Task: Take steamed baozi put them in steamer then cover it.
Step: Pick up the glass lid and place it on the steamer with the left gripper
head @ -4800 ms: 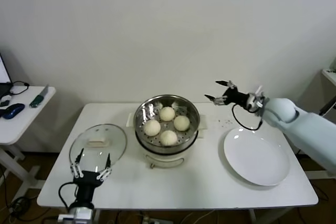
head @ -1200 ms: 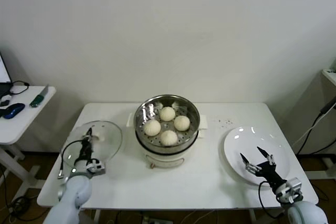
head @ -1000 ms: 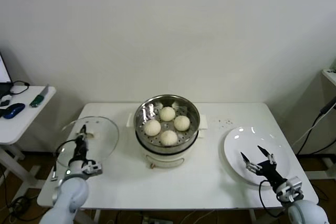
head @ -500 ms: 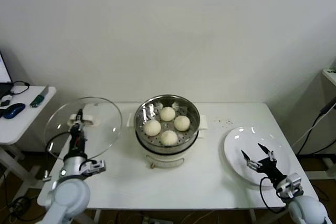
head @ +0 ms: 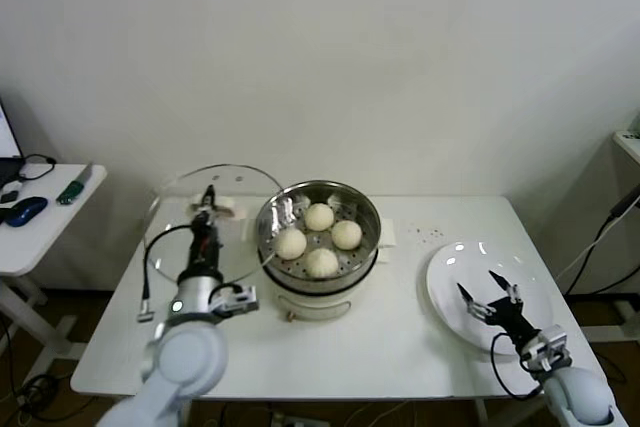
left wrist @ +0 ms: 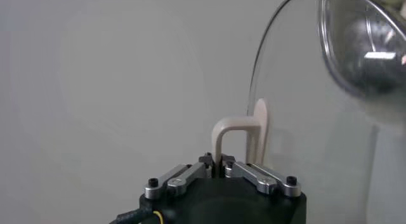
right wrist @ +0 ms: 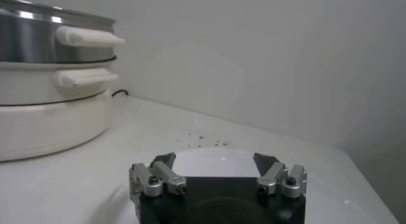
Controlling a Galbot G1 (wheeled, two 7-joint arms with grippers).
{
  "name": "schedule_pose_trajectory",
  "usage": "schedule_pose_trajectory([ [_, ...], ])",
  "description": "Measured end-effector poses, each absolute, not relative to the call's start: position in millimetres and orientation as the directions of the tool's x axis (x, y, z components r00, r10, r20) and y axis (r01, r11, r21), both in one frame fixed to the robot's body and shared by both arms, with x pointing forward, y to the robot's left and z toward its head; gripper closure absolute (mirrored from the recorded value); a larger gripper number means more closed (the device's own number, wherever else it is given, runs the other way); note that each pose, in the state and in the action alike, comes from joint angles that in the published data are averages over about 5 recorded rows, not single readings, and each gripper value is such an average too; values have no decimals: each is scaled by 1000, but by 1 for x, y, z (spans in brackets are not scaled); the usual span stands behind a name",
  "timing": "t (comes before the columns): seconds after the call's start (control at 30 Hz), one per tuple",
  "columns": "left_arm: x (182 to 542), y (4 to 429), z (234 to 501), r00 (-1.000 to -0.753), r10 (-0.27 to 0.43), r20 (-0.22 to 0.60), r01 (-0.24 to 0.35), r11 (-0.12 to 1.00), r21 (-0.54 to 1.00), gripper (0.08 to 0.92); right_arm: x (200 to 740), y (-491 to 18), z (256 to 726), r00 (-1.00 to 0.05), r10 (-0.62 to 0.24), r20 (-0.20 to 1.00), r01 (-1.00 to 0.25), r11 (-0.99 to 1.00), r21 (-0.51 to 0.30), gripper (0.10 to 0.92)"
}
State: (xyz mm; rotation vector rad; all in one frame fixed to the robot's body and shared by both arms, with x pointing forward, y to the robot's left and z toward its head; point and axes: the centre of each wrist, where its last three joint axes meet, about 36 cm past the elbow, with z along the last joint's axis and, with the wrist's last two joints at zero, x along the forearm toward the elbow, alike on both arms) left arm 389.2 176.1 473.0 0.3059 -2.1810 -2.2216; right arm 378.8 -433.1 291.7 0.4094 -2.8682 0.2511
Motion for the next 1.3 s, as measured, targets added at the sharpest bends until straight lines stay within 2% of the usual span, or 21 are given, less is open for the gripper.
schedule_pose_trajectory([
  [0.27,409,128,472,-988,-109,-111,-111,-7,994,848,377,-440,288,-937,-238,257,-280,949,-145,200],
  [0.77,439,46,448,-997,-68,-36,-38,28,999,848,372,-449,290,-945,-216,245,-258,953,-159,200],
  [1.3,451,16,427,-998,-65,18,16,34,999,848,378,-447,294,-953,-223,204,-255,956,-148,200],
])
